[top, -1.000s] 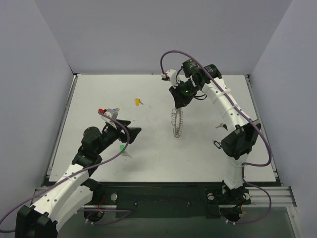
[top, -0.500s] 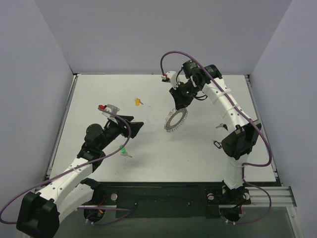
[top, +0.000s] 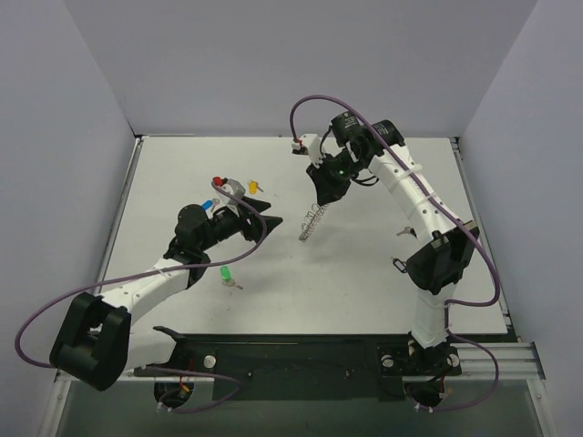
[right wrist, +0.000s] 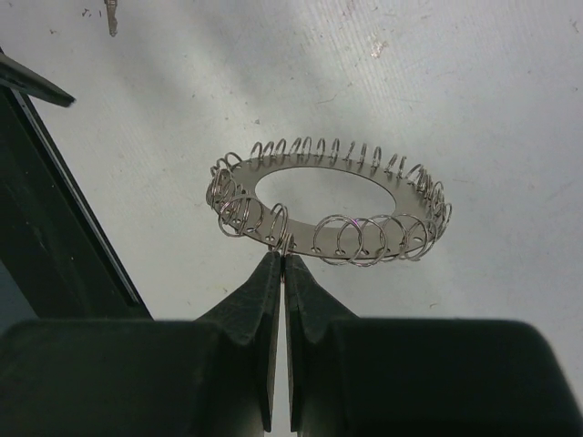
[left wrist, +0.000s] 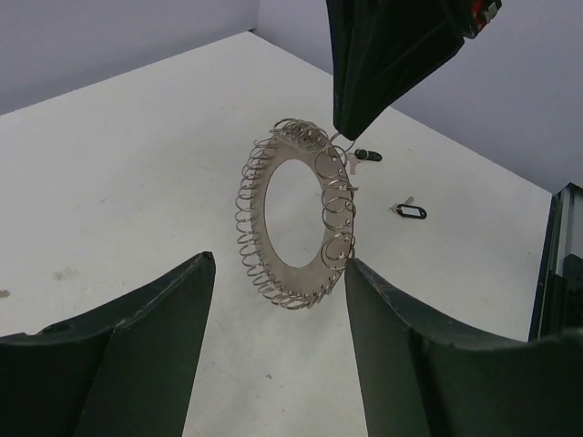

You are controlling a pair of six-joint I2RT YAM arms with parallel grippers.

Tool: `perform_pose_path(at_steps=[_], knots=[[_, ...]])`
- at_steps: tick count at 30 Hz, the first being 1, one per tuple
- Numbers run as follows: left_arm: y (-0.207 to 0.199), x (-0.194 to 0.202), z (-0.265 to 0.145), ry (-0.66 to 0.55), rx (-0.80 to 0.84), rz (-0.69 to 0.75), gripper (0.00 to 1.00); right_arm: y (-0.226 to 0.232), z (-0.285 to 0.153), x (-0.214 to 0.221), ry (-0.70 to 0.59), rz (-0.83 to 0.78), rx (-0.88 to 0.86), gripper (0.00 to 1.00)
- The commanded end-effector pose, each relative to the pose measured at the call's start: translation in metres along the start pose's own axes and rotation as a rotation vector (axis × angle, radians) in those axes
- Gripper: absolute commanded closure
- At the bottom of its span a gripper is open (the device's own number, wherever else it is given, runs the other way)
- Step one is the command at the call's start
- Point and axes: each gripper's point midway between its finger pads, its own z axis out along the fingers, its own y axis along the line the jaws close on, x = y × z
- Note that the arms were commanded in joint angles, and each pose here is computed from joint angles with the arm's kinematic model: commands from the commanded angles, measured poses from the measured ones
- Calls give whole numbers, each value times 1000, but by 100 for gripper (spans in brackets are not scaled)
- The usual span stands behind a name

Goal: Put the keys on the keyring

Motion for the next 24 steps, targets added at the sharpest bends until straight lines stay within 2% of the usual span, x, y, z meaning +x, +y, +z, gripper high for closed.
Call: perform_pose_path(at_steps=[1,7,13,18,24], knots=[[-26,-40,22,-122,179,149,32,23,-21,-10,-55,-55,-39,100],[-39,-45,41,-162,327,195,37,32,-20,-10,-66,-125,-82,100],[-28,-42,54,-161,323,223,42,37,-21,-8,-74,-176,-108,100],[-27,-28,67,-136,357,228,53,42,-21,-8,-78,-183,-125,100],[-24,-9,76,-104,370,268,57,43,-23,-9,-83,-185,-128,100]])
